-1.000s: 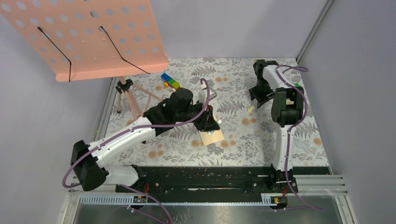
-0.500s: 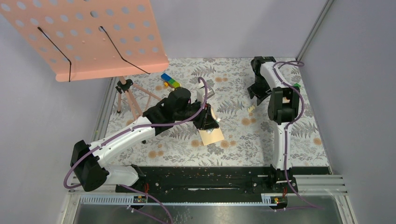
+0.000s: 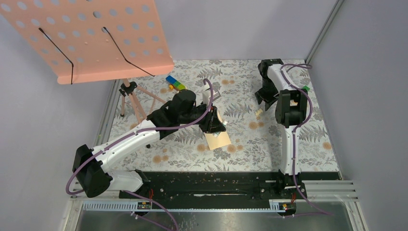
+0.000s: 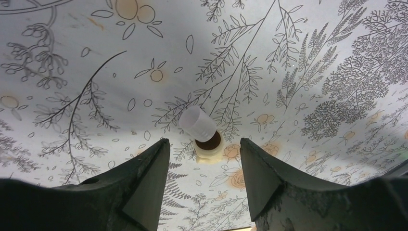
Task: Place the letter into the envelope and seal it
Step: Pick up the solid glue cap from the center of the board.
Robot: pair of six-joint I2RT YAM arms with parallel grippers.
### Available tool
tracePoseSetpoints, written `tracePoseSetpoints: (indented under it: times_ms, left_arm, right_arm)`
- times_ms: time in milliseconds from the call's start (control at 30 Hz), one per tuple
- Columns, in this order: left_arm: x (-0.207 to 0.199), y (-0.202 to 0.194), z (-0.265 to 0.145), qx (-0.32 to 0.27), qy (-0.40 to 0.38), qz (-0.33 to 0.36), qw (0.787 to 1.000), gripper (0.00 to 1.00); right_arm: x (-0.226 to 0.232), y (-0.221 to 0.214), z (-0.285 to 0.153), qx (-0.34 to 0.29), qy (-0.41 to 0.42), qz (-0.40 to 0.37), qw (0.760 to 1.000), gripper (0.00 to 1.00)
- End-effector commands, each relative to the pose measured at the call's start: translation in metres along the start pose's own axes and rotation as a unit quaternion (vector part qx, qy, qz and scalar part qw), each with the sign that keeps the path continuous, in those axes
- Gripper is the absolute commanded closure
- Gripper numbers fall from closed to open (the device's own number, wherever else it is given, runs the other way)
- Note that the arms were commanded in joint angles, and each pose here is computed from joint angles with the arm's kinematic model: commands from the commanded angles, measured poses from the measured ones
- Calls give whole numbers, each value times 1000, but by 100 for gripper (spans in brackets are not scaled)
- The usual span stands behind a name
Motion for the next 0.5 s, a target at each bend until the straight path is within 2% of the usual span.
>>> tracePoseSetpoints:
  times_ms: [0, 467]
  left_arm:
    - [-5, 12, -1, -24, -22, 15, 999, 100]
    - [-7, 9, -6, -31, -16, 8, 999, 100]
  right_arm:
    - [-9, 1, -7, -12, -1, 9, 1000, 37]
    - [-10, 4, -4, 9, 20, 3, 1000, 36]
Point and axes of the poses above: each gripper's point midway between its finger pads, its own z axis out along the fingers, its own x axis along the line the jaws close on, y = z × x, the point moved 9 cm from there along -z, back along the fingers, and after that the axes turned 2 degrees about -z, right-handed, at the moved point
